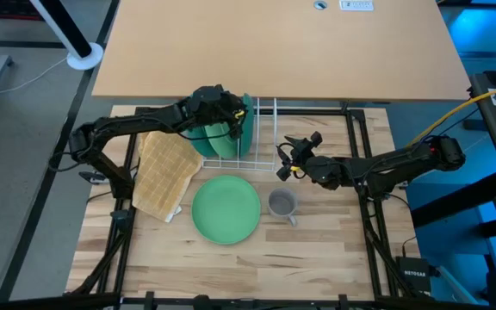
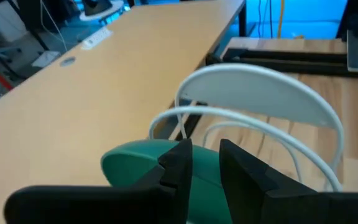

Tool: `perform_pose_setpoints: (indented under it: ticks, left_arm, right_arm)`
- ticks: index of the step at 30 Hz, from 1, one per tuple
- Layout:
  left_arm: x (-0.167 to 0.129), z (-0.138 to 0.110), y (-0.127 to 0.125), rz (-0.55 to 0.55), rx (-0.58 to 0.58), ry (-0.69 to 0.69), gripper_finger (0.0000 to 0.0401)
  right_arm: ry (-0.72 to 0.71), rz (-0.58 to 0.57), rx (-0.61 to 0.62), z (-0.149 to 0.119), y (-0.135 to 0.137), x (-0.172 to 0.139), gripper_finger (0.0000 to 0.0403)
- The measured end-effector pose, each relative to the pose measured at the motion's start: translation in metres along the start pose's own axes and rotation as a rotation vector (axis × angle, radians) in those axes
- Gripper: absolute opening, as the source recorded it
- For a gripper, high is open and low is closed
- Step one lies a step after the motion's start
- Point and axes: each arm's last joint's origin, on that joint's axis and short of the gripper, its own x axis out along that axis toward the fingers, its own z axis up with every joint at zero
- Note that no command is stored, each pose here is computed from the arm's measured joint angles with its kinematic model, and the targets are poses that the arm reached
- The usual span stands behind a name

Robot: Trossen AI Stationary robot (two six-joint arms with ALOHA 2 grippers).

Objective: Sort dishes
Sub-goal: Put the blue plate into the dish rack

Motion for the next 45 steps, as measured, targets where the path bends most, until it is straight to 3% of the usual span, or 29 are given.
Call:
perform_pose_setpoints:
  ticks: [34, 45]
  left_arm:
    - [-0.034, -0.019, 0.004, 0.044, 0.055, 0.308, 0.0072]
    - [-0.055, -0.008, 0.001, 0.044, 0.09, 0.252, 0.0072]
  right_arm:
    - [0.0, 0.0, -0.001, 0.0, 0.0, 0.0, 0.0195]
    - [0.011, 0.0, -0.013, -0.001, 0.0, 0.0, 0.0195]
